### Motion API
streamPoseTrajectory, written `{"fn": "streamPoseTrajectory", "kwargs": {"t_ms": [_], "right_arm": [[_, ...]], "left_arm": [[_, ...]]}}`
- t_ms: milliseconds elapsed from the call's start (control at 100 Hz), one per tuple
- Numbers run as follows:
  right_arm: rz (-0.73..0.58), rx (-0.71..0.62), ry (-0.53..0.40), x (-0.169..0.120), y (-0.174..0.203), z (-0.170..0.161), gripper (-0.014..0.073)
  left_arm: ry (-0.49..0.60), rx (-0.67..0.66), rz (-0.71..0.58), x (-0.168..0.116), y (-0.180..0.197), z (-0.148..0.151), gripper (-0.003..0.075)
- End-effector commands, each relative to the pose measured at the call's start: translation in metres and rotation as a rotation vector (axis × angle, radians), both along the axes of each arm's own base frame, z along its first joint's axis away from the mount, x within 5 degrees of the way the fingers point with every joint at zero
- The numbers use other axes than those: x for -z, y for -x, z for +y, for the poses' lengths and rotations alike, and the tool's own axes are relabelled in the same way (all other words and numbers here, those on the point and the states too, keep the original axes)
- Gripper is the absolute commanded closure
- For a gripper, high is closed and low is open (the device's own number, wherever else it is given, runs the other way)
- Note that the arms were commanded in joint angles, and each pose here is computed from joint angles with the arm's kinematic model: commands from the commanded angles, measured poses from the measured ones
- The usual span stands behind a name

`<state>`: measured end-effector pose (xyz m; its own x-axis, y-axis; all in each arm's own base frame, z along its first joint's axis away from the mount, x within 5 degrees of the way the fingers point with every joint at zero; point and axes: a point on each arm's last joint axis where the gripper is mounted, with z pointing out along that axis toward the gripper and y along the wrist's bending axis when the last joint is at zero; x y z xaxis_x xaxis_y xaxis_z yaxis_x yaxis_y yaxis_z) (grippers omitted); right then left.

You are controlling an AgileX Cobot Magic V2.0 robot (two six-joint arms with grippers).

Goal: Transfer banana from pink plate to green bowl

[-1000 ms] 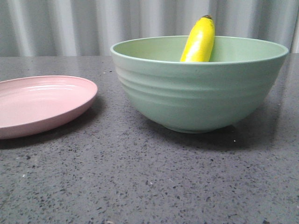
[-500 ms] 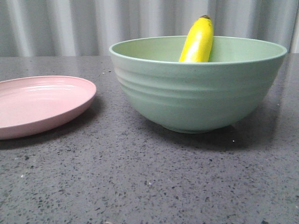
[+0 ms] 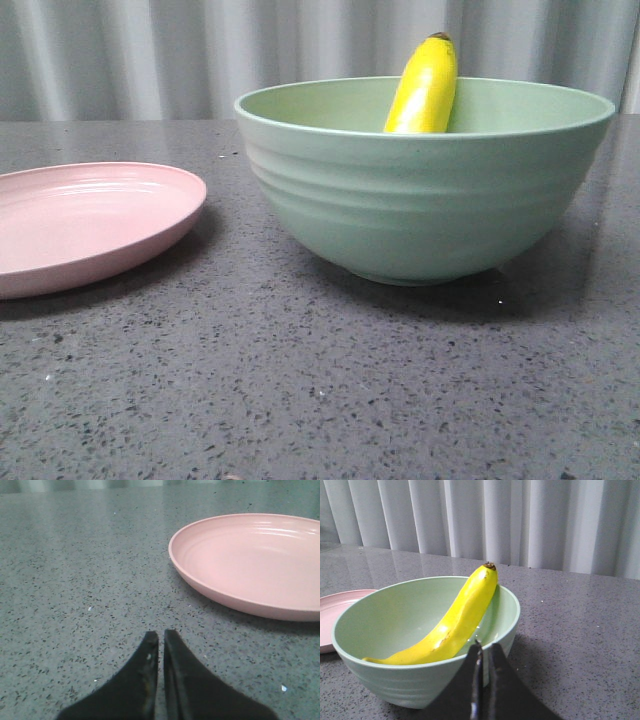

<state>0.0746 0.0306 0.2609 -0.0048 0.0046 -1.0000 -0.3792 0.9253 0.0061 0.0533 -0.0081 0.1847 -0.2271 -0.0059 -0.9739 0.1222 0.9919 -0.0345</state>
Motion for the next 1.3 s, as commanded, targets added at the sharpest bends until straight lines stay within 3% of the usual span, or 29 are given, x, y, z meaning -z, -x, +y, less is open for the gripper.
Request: {"fn": "streamPoseTrajectory", "kwargs": {"t_ms": [0, 500, 740, 900, 1050, 1290], "right_arm": [[-0.106, 0.013, -0.023, -0.017, 0.000, -0.001, 0.0666], [-0.103, 0.063, -0.019, -0.015, -0.001, -0.005, 0.0666], [-0.167, 0.328, -0.020, -0.008, 0.006, -0.027, 0.0666], [-0.167, 0.510, -0.023, 0.020, 0.015, -0.038, 0.0666], [-0.177, 0.589, -0.017, 0.048, 0.021, -0.042, 0.0666], [0.128, 0.575, 0.013, 0.076, 0.021, -0.040, 0.0666]], "left_arm": [[0.013, -0.008, -0.085, -0.004, 0.000, 0.001, 0.0741], [0.013, -0.008, -0.085, -0.004, 0.000, 0.001, 0.0741], [0.013, -0.008, -0.085, -0.004, 0.000, 0.001, 0.0741], [0.013, -0.008, -0.085, -0.004, 0.000, 0.001, 0.0741], [0.013, -0.008, -0.085, -0.004, 0.000, 0.001, 0.0741], [0.013, -0.008, -0.085, -0.004, 0.000, 0.001, 0.0741]]}}
